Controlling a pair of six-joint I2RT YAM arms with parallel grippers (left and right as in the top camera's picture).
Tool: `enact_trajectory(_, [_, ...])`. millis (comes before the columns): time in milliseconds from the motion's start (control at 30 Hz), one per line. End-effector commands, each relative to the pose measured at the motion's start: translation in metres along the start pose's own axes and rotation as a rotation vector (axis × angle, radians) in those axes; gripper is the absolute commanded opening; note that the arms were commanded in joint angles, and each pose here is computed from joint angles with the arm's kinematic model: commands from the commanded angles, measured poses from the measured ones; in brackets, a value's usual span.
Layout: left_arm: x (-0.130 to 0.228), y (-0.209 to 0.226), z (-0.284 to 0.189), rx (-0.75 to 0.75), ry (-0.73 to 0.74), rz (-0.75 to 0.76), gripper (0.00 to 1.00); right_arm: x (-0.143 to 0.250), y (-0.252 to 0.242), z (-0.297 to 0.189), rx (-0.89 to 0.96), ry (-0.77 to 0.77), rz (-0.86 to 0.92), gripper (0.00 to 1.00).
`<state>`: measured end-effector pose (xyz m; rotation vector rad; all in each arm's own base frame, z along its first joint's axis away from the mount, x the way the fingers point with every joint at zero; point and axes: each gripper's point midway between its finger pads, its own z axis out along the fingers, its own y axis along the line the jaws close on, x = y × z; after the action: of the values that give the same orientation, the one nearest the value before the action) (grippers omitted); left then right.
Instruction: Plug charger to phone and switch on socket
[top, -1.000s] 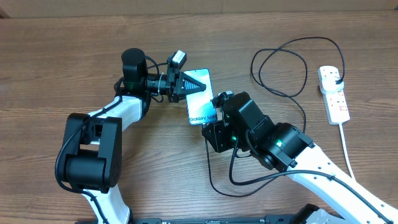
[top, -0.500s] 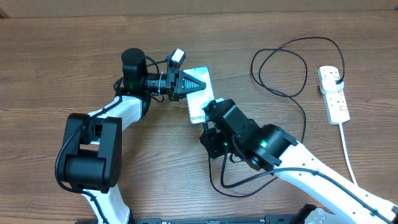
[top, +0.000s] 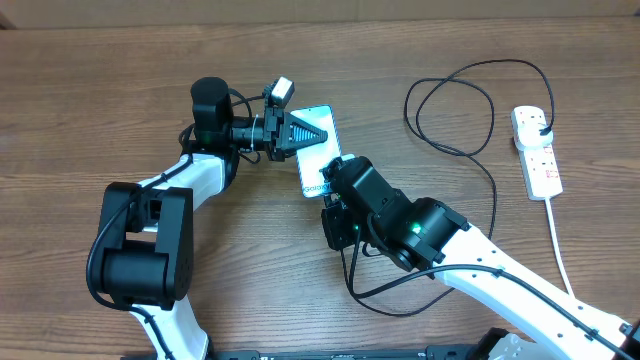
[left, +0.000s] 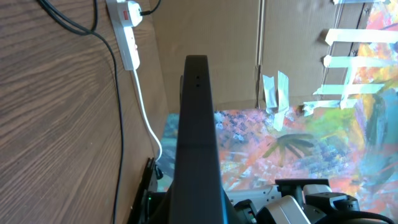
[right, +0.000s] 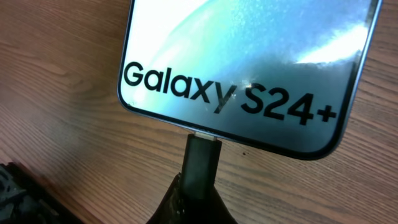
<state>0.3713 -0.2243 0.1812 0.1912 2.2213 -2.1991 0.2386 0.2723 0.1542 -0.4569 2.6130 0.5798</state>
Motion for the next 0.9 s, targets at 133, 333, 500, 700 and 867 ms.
enact_trajectory(133, [0.016, -0.008, 0.013, 0.031, 0.100, 0.103, 0.04, -0.027, 0.004, -0.003, 0.002, -0.115, -0.013, 0.04])
enact_trajectory(333, [0.026, -0.010, 0.031, 0.038, 0.150, 0.103, 0.04, -0.042, 0.008, 0.001, -0.004, -0.173, -0.014, 0.04])
enact_trajectory(500, [0.032, -0.005, 0.033, 0.039, 0.158, 0.098, 0.04, -0.060, 0.011, -0.009, 0.008, -0.232, -0.042, 0.04])
enact_trajectory(700, [0.038, 0.003, 0.033, 0.040, 0.157, 0.107, 0.04, -0.056, 0.011, -0.009, 0.003, -0.213, -0.038, 0.16])
enact_trajectory(867, [0.024, 0.006, 0.035, 0.009, 0.081, 0.127, 0.04, -0.059, 0.018, -0.028, -0.019, -0.217, -0.036, 0.60])
